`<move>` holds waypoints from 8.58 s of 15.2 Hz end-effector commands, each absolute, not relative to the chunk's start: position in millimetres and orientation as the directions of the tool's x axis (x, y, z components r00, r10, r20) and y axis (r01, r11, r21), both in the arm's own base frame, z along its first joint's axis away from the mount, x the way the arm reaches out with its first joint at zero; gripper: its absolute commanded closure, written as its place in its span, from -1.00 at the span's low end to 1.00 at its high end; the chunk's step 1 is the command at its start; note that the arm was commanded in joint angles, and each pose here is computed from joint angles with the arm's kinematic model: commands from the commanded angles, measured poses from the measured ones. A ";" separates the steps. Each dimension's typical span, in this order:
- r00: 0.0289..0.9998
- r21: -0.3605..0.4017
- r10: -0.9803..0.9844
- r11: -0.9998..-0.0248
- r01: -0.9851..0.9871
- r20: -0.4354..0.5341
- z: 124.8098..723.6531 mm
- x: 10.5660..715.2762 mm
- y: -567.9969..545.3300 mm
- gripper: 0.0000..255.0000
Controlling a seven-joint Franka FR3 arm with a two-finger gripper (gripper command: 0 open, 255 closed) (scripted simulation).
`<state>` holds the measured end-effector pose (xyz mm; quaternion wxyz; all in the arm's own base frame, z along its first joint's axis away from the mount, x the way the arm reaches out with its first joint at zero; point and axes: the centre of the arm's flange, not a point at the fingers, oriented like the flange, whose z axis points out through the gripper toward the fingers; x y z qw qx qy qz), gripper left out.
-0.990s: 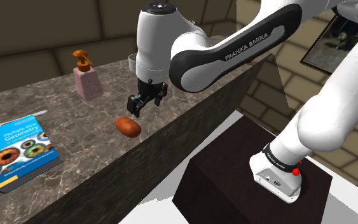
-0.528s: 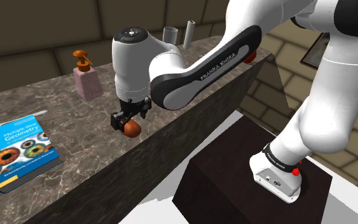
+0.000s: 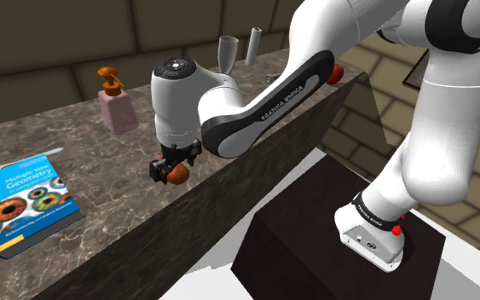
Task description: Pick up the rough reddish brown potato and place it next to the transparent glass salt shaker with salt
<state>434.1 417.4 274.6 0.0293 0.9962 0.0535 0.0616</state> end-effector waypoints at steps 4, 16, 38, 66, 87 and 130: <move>0.987 0.065 0.110 -0.993 0.103 0.120 273.6 434.1 417.6 -1.00; 0.987 0.065 0.110 -0.993 0.103 0.120 278.9 434.1 417.6 1.00; 0.987 0.065 0.110 -0.993 0.103 0.120 395.0 434.1 417.6 1.00; 0.987 0.065 0.110 -0.993 0.103 0.120 453.7 456.6 207.6 1.00; 0.987 0.065 0.110 -0.993 0.103 0.120 454.0 486.0 -68.0 1.00; 0.987 0.065 0.110 -0.993 0.103 0.120 285.6 500.8 -206.1 1.00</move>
